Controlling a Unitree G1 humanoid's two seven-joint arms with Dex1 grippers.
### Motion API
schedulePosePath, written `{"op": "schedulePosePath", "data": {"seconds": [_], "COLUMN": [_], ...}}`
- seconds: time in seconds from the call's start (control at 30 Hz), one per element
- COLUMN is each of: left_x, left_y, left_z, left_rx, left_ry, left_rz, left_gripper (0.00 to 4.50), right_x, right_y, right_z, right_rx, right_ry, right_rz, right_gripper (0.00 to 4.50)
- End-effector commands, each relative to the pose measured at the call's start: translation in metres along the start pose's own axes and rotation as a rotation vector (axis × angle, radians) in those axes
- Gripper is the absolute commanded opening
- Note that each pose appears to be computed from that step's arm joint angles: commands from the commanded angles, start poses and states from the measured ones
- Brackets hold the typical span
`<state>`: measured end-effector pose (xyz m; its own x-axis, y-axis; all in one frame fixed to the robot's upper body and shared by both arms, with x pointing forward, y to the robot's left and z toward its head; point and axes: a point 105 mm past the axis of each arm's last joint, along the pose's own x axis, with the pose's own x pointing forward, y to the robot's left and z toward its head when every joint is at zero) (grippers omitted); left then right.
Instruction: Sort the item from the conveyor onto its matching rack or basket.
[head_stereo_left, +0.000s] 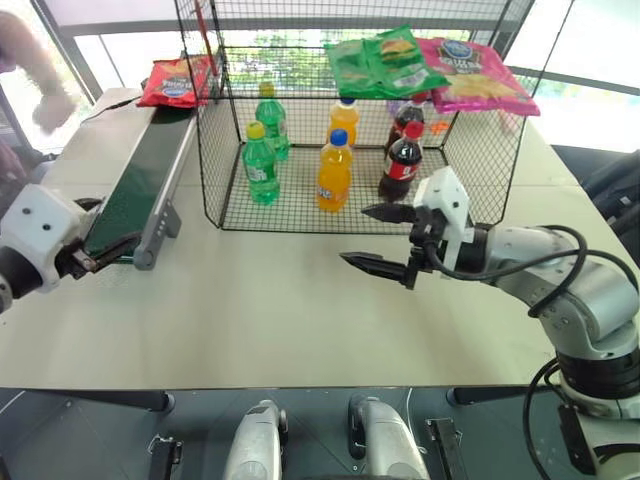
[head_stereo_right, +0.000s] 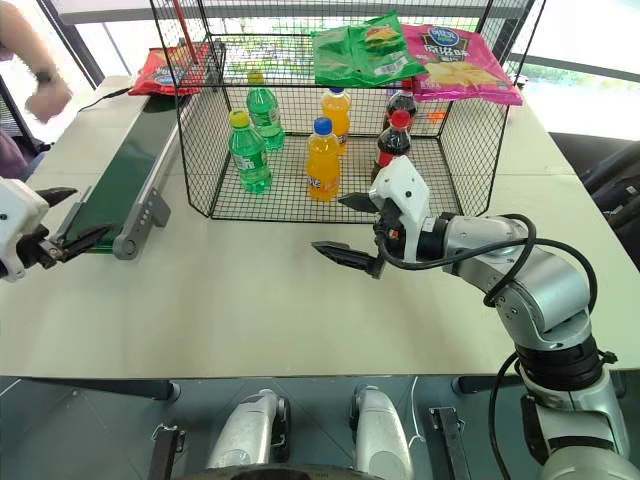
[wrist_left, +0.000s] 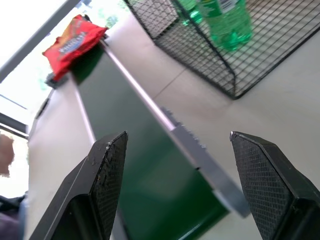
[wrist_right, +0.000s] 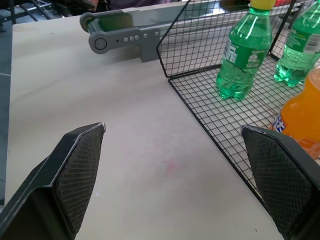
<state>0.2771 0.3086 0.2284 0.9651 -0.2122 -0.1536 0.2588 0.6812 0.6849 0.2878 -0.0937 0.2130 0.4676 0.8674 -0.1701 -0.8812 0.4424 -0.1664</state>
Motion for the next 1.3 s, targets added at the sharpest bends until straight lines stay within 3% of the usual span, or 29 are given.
{"op": "schedulePosePath", "data": {"seconds": [0.03, 0.13, 0.27, 0.47, 0.77, 1.3], "left_x": [0.002, 0.002, 0.013, 0.037, 0.074, 0.093], "left_y": [0.033, 0.045, 0.039, 0.043, 0.036, 0.025], "left_z": [-0.001, -0.014, -0.021, -0.032, -0.028, -0.035], "left_rx": [0.353, 0.596, 0.674, 0.664, 0.676, 0.678], "left_ry": [0.064, 0.136, 0.135, 0.137, 0.077, 0.099], "left_rz": [0.189, 0.249, 0.253, 0.278, 0.242, 0.174], "left_gripper": [3.42, 3.42, 3.42, 3.42, 3.42, 3.42], "right_x": [-0.009, -0.011, -0.010, -0.008, -0.015, -0.019], "right_y": [-0.007, -0.008, -0.010, -0.015, -0.015, -0.016], "right_z": [0.007, 0.008, 0.003, -0.003, 0.001, 0.005], "right_rx": [-0.045, -0.047, -0.059, -0.054, -0.061, -0.061], "right_ry": [-0.022, -0.026, -0.018, 0.000, -0.001, -0.015], "right_rz": [-0.031, -0.032, -0.052, -0.104, -0.150, -0.189], "right_gripper": [4.50, 4.50, 4.50, 4.50, 4.50, 4.50]}}
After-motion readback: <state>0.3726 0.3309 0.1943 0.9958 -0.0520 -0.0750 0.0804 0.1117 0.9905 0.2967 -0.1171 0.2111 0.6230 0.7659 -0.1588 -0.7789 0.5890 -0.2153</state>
